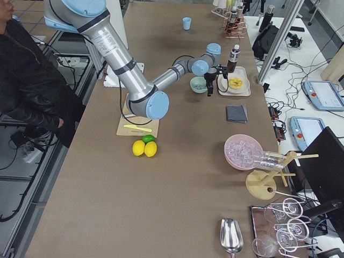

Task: Pour ice into bowl

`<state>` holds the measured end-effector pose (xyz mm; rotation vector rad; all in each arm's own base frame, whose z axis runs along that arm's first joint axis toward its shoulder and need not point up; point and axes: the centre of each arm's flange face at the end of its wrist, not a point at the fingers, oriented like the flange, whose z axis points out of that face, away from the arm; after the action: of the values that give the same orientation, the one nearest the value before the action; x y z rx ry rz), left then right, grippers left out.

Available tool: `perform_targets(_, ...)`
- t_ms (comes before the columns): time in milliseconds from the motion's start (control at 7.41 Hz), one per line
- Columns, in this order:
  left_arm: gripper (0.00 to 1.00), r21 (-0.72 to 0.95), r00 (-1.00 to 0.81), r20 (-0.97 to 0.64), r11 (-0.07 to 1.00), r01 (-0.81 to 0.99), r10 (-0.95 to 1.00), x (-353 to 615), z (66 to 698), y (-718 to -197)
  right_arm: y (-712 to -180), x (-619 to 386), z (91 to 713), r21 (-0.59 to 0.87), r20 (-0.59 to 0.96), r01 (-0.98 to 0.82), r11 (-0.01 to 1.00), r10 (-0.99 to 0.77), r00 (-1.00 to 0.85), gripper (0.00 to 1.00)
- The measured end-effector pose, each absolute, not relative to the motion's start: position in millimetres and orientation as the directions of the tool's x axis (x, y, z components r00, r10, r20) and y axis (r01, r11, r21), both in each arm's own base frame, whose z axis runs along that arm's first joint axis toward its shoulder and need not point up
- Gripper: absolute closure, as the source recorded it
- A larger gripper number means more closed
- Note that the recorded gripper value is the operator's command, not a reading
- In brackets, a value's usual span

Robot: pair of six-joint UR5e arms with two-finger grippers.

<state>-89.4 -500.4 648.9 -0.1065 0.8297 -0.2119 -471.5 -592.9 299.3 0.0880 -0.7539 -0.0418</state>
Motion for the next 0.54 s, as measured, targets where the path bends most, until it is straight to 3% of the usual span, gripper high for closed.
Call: perform_targets(540, 0.03, -0.167, 0.654, -0.72, 0.973, 0.162, -0.233, -85, 649, -504, -583, -489, 293, 0.109, 0.691, 0.018, 0.994, -0.089, 0.718, 0.16)
